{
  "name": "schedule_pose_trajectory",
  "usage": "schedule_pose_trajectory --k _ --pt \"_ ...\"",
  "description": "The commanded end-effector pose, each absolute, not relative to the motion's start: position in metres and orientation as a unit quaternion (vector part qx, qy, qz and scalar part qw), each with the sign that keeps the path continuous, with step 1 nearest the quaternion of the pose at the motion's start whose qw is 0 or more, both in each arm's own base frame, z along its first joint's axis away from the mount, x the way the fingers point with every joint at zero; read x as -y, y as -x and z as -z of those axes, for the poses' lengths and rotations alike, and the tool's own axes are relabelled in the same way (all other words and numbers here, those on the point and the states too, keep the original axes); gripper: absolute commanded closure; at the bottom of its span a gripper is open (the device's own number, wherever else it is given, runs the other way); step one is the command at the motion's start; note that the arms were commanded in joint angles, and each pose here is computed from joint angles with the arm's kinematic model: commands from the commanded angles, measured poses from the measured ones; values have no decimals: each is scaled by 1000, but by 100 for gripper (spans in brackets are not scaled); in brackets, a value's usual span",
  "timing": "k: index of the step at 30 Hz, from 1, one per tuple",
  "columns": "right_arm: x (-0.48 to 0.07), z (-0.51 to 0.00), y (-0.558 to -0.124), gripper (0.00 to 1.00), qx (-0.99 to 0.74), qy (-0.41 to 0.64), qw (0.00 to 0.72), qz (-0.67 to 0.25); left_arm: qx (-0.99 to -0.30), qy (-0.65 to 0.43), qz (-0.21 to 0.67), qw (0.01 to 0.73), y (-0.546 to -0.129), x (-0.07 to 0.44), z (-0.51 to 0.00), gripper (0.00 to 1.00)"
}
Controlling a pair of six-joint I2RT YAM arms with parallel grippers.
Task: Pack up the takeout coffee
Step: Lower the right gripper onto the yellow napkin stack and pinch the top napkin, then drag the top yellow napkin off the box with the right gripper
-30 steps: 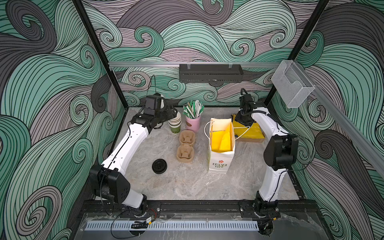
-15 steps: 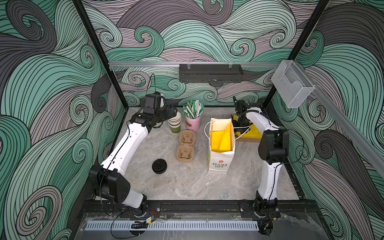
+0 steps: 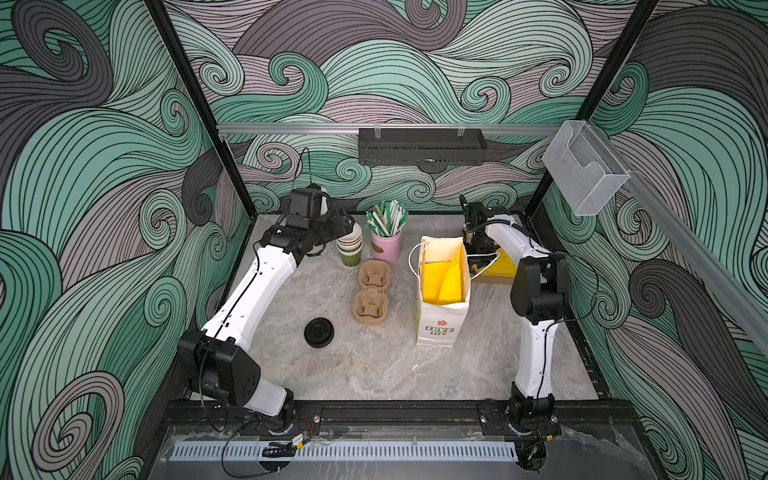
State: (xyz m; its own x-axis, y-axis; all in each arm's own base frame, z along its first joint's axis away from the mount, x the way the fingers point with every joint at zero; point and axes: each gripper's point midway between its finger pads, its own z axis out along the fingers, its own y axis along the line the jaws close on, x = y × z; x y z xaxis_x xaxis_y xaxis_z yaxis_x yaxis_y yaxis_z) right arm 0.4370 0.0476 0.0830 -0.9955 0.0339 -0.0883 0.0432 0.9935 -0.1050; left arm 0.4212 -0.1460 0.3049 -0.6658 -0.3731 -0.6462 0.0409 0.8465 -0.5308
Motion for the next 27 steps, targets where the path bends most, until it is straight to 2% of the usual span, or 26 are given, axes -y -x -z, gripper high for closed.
schedule_pose_trajectory --k 1,6,14,22,27 --pt "-47 -88 -438 68 -997 -18 45 66 -871 95 260 407 -415 141 -318 39" --pt "-44 -84 -438 68 -996 -12 40 76 -871 95 260 407 -414 141 -319 39" --pt "-41 -72 -430 73 -996 -15 20 87 -871 93 259 407 -414 141 -318 39" --pt "-43 -66 -428 68 -996 -19 9 82 -870 92 260 410 -414 141 -320 39" --pt "-32 -67 -428 78 -994 -19 10 110 -869 91 260 411 -414 141 -322 39"
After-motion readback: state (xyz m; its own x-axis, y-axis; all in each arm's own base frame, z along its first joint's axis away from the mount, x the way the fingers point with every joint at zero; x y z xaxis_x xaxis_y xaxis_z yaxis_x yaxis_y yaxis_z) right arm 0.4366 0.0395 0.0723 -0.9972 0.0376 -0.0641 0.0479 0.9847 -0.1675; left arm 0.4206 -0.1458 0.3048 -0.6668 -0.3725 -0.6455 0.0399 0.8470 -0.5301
